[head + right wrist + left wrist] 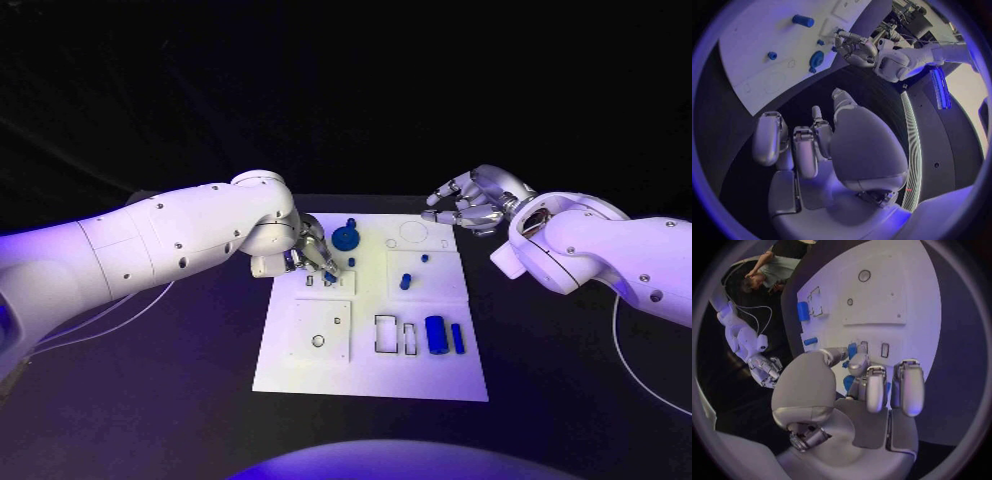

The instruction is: Assemble the parts on the task board

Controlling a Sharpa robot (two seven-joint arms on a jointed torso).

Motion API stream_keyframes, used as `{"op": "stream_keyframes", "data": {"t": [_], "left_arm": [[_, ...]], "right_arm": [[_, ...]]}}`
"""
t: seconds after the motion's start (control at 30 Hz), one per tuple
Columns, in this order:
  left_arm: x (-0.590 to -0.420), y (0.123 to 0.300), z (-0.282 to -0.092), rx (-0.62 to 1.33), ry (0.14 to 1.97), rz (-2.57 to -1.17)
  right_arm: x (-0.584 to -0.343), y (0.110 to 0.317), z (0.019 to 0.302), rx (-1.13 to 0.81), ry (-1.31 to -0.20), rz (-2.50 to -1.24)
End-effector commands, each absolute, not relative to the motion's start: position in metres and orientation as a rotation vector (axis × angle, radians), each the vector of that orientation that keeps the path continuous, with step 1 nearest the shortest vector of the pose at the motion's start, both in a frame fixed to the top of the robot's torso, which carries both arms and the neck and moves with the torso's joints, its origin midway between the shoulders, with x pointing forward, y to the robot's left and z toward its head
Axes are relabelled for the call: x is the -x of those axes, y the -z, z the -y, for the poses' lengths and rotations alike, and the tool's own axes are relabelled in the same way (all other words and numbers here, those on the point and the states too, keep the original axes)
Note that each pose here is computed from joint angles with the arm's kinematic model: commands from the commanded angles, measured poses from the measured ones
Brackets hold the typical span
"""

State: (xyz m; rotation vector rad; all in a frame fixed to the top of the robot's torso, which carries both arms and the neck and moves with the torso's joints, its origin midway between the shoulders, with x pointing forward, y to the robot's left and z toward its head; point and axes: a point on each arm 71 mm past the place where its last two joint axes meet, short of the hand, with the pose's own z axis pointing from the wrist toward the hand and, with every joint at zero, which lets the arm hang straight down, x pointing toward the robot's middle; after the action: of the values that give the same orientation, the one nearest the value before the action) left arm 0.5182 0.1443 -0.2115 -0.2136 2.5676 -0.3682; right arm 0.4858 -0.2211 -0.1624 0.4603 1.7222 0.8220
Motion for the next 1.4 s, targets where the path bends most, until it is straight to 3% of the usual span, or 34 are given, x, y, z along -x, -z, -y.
{"op": "stream_keyframes", "data": {"t": [0.03,0.73,1.4], "left_arm": [[-0.517,0.211,-0.143,0.250,0.401,-2.559],[-0.509,0.222,-0.146,0.146,0.308,-2.478],[-0.506,0.221,-0.147,0.161,0.302,-2.454]], "right_arm": [[-0.485,0.164,0.220,-0.443,-0.818,-1.739],[-0.485,0.166,0.222,-0.444,-0.813,-1.748],[-0.485,0.167,0.223,-0.445,-0.812,-1.749]]}}
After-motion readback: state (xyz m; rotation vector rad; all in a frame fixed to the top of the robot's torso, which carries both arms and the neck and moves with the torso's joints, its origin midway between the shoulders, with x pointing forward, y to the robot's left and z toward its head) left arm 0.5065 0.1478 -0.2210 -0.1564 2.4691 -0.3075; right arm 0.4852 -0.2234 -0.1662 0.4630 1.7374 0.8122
